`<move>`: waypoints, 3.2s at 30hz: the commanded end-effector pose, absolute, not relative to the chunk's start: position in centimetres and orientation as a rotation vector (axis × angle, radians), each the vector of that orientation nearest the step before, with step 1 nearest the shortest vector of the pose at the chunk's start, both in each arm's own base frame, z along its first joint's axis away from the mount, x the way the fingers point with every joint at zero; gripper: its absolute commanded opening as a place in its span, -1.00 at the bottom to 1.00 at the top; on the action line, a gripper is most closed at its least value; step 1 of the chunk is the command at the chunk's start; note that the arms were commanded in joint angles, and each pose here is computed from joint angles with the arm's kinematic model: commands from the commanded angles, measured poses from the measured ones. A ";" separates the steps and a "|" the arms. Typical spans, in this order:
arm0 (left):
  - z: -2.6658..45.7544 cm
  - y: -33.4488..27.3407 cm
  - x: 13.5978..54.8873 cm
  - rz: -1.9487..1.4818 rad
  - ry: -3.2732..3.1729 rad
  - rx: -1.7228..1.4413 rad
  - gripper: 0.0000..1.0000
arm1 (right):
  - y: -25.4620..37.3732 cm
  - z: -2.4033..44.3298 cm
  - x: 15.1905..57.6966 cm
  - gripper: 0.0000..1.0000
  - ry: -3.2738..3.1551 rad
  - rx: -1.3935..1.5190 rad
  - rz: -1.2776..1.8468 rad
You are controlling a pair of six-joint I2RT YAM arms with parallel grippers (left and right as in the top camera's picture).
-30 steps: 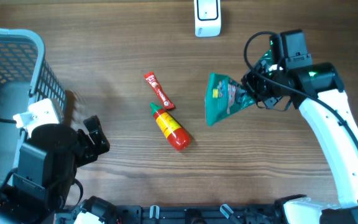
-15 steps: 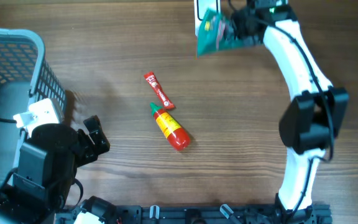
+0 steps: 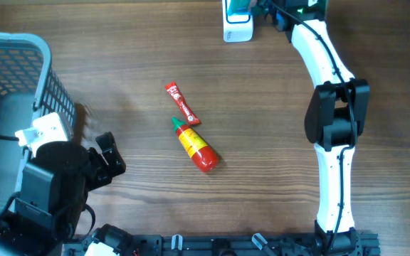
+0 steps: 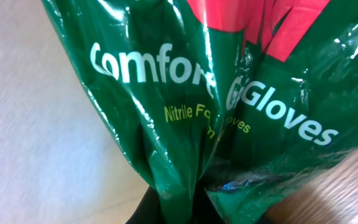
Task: Scan the item barcode
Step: 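Carry the gloves pack with the right gripper off to the right, then grasp the red-yellow sauce bottle with the right gripper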
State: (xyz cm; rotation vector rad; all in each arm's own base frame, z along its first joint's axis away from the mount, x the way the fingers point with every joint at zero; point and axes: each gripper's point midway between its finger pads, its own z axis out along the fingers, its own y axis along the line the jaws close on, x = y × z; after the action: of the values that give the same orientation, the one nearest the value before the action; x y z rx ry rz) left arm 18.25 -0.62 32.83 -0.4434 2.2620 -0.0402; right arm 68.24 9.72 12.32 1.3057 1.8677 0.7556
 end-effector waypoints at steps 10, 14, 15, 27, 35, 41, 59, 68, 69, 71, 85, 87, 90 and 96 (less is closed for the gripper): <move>33.0 -0.5 18.3 -0.039 2.252 -0.450 1.00 | 2.6 20.2 63.9 -0.90 1.937 1.355 0.432; 33.0 -0.5 18.3 -0.039 2.252 -0.450 1.00 | -8.4 20.6 58.5 -0.90 1.892 1.567 0.120; 33.0 -0.5 18.3 -0.039 2.252 -0.450 1.00 | -11.3 20.0 56.9 -0.91 1.883 1.630 0.044; 33.0 -0.5 18.3 -0.039 2.252 -0.450 1.00 | -36.4 7.3 46.4 -0.85 2.535 1.026 -0.298; 33.0 -0.5 18.3 -0.039 2.252 -0.450 1.00 | -37.6 8.9 44.4 0.99 2.441 1.175 -0.132; 33.0 -0.5 18.3 -0.039 2.252 -0.450 1.00 | -25.5 17.9 50.0 1.00 2.423 0.803 0.264; 33.0 -0.5 18.3 -0.039 2.252 -0.450 1.00 | 26.3 14.8 40.0 1.00 2.794 -0.943 0.786; 33.0 -0.5 18.3 -0.039 2.252 -0.450 1.00 | 32.8 4.9 29.5 0.99 2.995 -1.210 0.386; 33.0 -0.5 18.3 -0.039 2.252 -0.450 1.00 | 32.7 3.3 27.2 0.99 3.062 -1.202 0.266; 33.0 -0.5 18.3 -0.039 2.252 -0.450 1.00 | 31.3 1.9 26.5 0.99 3.112 -1.104 0.054; 33.0 -0.5 18.3 -0.039 2.252 -0.450 1.00 | 29.1 -1.6 24.3 0.32 3.252 -0.880 -0.047; 33.0 -0.5 18.3 -0.039 2.252 -0.450 1.00 | 29.6 -1.4 23.8 0.11 3.307 -0.854 0.073; 33.0 -0.5 18.3 -0.039 2.252 -0.450 1.00 | 31.3 1.0 23.1 0.10 3.349 -0.882 0.485; 33.0 -0.5 18.3 -0.039 2.252 -0.450 1.00 | 32.0 9.5 25.4 0.08 3.091 -0.924 1.296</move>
State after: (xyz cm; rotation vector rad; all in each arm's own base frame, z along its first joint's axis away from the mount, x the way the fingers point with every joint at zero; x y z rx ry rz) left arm 18.25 -0.63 32.84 -0.4435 2.2617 -0.0405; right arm 24.13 29.98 2.15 -0.8397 3.3820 0.6189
